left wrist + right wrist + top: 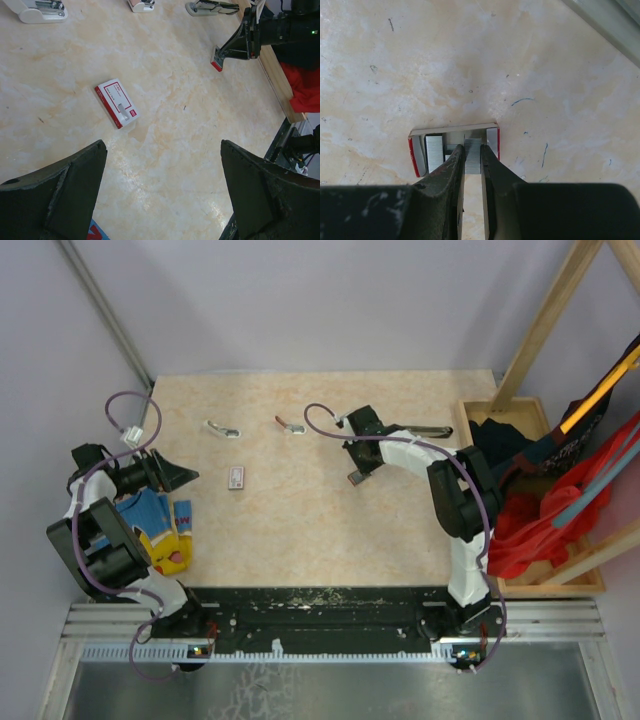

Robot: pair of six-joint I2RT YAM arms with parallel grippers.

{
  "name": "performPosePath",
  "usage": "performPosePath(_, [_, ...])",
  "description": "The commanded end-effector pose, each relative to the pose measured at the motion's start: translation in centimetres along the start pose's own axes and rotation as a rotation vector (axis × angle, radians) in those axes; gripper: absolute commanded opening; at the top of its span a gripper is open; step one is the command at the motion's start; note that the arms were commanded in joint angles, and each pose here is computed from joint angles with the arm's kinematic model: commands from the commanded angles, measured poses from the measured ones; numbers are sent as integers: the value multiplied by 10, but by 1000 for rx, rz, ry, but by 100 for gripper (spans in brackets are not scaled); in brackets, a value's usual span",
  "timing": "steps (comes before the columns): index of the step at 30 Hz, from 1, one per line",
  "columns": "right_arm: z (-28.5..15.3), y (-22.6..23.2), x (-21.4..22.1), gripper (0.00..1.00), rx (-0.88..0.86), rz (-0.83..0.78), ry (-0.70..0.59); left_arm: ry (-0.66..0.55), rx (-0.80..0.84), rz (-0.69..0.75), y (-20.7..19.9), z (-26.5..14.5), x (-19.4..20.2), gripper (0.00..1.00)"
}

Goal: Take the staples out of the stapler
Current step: Place the staple in the staple box.

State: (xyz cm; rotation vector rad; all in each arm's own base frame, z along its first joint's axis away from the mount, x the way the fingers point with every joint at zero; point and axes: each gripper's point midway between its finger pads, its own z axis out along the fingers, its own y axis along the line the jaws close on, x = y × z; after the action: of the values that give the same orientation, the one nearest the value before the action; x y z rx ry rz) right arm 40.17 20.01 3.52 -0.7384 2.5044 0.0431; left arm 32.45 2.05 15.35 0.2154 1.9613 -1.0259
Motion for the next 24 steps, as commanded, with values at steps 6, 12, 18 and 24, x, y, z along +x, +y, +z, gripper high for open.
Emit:
performPosePath(6, [-8,-2,-8,12,-9,-4,-34,-16,12,15,-1,-3,-6,100])
performPosePath(12, [-10,-2,-8,12,-9,-4,-34,-17,13,14,-1,-3,-6,100])
performPosePath(18, [-10,-2,-9,13,-10,-1,-39,-16,13,14,-1,-3,-6,100])
performPosePath(24, [-11,-2,-12,18,-6,4,-45,-17,12,16,-1,-3,-7,100])
